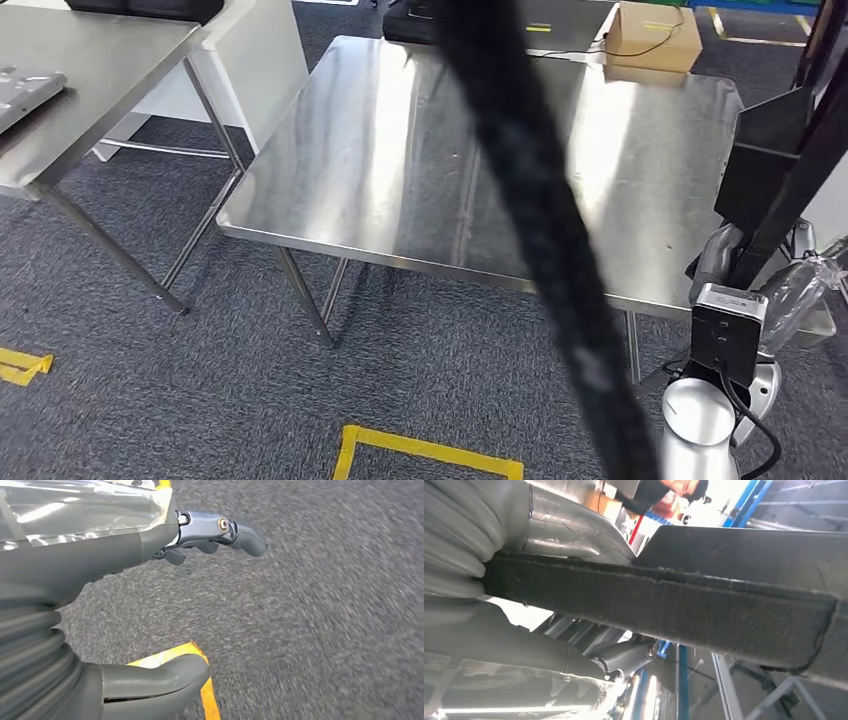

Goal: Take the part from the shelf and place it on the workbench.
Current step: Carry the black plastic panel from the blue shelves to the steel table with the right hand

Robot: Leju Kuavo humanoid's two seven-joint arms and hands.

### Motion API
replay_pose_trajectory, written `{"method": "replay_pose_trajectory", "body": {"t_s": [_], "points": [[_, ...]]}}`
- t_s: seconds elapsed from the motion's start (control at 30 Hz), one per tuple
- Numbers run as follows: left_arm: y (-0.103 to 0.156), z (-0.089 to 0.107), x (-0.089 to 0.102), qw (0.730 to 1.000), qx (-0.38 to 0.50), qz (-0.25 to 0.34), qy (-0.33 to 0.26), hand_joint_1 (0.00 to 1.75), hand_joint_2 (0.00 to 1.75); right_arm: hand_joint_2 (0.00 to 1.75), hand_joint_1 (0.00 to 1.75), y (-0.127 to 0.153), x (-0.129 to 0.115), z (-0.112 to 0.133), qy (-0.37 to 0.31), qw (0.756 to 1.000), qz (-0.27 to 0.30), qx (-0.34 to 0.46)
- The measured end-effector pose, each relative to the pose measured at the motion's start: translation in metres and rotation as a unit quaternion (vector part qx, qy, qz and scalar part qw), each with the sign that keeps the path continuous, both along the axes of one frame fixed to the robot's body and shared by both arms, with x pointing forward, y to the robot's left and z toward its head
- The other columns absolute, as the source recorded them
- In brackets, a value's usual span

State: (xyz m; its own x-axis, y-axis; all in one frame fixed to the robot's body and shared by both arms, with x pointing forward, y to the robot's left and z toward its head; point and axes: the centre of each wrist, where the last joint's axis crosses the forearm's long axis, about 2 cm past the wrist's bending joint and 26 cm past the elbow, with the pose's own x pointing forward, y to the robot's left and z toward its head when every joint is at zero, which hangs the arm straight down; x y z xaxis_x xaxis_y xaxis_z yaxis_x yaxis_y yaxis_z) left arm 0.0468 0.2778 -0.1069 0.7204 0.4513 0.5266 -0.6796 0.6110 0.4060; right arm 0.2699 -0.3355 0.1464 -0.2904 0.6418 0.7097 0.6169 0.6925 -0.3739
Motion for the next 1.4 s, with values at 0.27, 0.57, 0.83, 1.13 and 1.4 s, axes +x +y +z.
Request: {"method": "replay_pose_trajectory", "body": {"t_s": [0.27,0.57,0.83,1.13,1.4], "points": [[0.002,0.000,0.001,1.000,-0.001,-0.007,-0.007,0.00,1.75,1.75,1.75,-0.010,0.007,0.004,-0.002,1.000,-0.001,-0.007],[0.010,-0.001,0.001,0.999,-0.001,-0.032,-0.021,0.00,1.75,1.75,1.75,-0.029,-0.013,-0.005,0.009,0.999,-0.036,-0.016],[0.014,0.000,0.003,0.999,0.002,-0.042,-0.025,0.00,1.75,1.75,1.75,-0.035,-0.026,-0.004,0.005,0.998,-0.060,-0.032],[0.014,0.000,0.005,0.998,-0.006,-0.053,-0.037,0.00,1.75,1.75,1.75,-0.043,-0.035,0.001,-0.007,0.996,-0.086,-0.037],[0.014,0.000,0.006,0.997,-0.013,-0.068,-0.044,0.00,1.75,1.75,1.75,-0.047,-0.040,0.002,-0.011,0.994,-0.100,-0.037]]}}
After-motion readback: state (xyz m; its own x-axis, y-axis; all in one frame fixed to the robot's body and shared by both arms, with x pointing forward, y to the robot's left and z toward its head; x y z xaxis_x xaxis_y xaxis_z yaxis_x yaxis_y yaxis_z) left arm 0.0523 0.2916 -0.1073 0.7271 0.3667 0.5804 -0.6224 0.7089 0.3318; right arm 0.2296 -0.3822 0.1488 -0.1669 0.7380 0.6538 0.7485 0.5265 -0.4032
